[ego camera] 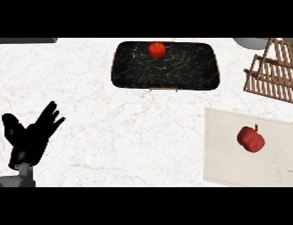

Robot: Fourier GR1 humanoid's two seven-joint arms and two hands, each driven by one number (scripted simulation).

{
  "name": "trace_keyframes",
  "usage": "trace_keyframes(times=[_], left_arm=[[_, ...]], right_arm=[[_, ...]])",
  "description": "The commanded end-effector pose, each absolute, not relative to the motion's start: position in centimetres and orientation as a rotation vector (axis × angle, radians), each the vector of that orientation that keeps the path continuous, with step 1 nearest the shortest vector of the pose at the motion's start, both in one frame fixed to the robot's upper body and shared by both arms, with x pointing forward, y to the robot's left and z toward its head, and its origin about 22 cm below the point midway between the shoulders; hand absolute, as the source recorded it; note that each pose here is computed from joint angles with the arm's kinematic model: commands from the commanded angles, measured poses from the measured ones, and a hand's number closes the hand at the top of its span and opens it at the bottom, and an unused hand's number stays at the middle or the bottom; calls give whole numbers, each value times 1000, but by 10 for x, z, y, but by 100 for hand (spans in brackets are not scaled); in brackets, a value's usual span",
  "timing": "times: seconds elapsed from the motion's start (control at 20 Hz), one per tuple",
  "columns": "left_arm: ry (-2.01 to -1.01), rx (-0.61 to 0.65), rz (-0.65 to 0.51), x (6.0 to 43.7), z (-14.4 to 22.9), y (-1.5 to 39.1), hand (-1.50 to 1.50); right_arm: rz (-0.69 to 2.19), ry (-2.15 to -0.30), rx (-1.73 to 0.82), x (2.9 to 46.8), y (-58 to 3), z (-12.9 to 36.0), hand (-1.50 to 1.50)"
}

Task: Pick the lemon from the placemat and place it in the tiered shelf

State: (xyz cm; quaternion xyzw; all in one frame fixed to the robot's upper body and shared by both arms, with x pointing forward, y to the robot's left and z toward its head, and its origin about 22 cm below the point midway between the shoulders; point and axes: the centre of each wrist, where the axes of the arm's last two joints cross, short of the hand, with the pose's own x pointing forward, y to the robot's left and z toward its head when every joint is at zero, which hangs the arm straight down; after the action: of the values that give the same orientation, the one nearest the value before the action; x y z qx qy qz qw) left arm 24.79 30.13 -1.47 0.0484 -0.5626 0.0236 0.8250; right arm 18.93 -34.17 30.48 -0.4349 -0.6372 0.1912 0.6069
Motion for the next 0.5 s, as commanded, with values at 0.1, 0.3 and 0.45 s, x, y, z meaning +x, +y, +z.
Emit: trace_keyframes(times=[0.1, 0.3, 0.45], left_arm=[[-1123, 87, 47, 244, -10, 287, 0], [-1115, 88, 30, 252, -18, 305, 0], [-1129, 81, 17, 263, -8, 305, 0]], right_arm=[[311, -1456, -1044, 202, -379, 353, 150], [245, -1462, -1053, 206, -402, 398, 150], [217, -1458, -1061, 226, -432, 394, 150]])
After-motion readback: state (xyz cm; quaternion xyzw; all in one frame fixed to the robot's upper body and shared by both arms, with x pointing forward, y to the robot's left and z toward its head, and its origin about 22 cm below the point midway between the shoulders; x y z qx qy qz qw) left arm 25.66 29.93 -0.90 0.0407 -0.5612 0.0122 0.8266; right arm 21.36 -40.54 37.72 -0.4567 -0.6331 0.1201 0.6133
